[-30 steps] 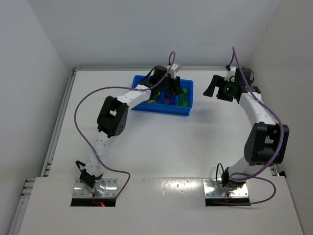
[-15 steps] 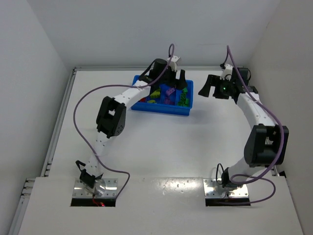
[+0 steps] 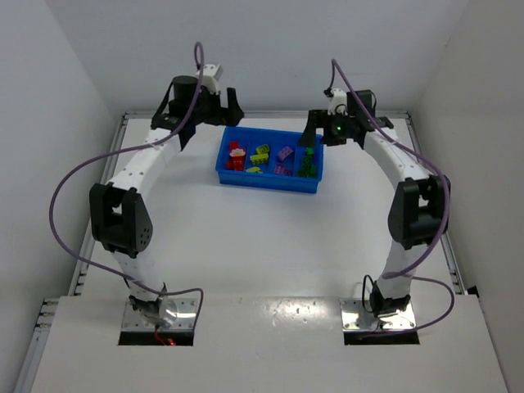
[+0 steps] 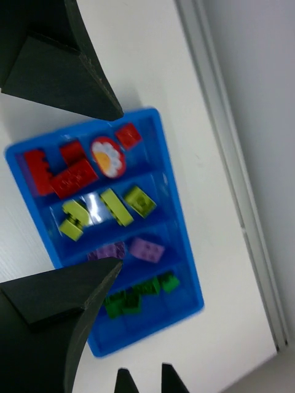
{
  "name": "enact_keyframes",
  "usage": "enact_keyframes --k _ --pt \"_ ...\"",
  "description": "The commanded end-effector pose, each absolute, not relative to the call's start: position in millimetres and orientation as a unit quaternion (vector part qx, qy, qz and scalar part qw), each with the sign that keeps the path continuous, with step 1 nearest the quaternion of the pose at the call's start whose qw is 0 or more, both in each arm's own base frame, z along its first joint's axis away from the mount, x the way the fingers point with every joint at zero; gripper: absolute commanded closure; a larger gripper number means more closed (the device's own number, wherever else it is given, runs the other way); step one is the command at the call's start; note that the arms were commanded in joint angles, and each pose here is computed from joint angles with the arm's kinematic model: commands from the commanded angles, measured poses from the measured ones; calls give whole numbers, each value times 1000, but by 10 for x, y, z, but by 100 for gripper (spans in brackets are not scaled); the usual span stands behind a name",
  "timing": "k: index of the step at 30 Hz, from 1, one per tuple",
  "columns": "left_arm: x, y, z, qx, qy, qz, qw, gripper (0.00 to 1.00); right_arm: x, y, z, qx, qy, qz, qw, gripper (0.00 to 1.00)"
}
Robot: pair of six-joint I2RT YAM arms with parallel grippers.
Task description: Sort the legos into containers by color
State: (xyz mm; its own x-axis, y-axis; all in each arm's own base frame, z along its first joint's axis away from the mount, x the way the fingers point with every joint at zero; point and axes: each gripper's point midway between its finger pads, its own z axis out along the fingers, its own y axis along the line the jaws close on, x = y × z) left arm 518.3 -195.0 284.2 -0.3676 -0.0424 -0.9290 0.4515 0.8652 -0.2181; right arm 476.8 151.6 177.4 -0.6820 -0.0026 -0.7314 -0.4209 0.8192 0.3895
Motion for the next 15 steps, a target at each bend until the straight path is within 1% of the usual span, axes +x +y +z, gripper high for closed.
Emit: enact_keyframes --k 1,8,15 --pt "5095 -1488 2635 96 824 -191 526 0 4864 1650 1796 -120 877 288 365 0" --pt "5071 -903 2439 40 841 -156 517 0 5116 1475 1663 -100 885 252 379 0" --pt "5120 -725 2296 27 848 -170 502 0 5135 1524 1612 -121 884 238 384 0"
